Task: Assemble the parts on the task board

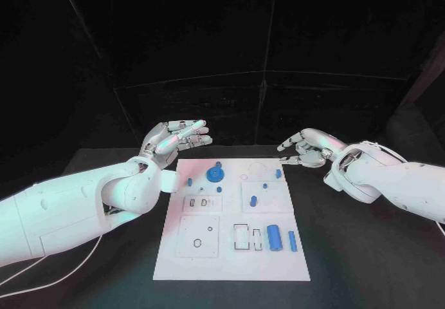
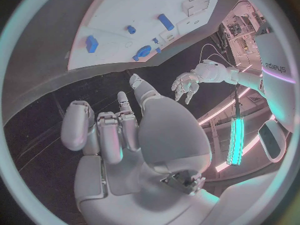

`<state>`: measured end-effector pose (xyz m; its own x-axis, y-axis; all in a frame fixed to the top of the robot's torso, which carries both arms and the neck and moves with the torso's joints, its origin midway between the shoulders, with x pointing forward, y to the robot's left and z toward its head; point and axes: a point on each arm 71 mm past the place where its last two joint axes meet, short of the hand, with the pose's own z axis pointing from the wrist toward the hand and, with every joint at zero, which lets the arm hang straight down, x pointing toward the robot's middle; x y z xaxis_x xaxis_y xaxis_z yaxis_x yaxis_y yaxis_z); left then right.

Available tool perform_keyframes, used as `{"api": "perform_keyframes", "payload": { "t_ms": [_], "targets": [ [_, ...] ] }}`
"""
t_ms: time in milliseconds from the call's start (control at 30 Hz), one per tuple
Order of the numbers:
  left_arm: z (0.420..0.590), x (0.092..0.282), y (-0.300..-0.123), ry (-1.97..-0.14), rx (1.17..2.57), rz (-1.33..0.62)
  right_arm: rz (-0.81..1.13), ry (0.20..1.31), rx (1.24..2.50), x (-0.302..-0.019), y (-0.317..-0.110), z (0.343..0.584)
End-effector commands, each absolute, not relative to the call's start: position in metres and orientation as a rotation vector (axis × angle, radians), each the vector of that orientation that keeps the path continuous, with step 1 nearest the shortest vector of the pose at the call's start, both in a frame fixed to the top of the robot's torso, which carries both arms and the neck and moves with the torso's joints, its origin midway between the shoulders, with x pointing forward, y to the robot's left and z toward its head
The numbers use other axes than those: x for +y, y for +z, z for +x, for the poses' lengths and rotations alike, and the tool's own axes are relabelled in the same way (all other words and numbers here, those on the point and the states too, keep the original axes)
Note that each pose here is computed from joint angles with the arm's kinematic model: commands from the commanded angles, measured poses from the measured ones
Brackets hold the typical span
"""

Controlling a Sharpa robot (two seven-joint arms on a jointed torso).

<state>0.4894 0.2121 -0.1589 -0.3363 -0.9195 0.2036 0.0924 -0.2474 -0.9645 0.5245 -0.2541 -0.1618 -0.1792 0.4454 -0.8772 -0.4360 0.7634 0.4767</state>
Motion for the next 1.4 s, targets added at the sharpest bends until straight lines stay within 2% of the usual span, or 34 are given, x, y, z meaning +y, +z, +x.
{"api": "perform_keyframes", "payload": {
  "t_ms": [33,567,867,1400],
  "targets": [
    [0.491,0.212,-0.157,-1.721,1.21,-1.08,0.076,0.816,1.55,-0.264,-0.16,0.529],
    [0.495,0.209,-0.159,-1.722,1.209,-1.079,0.122,0.762,1.638,-0.272,-0.185,0.541],
    [0.496,0.207,-0.16,-1.722,1.211,-1.08,0.093,0.757,1.7,-0.266,-0.2,0.54],
    [0.496,0.207,-0.161,-1.714,1.213,-1.083,0.088,0.738,1.737,-0.259,-0.215,0.542]
  ]
}}
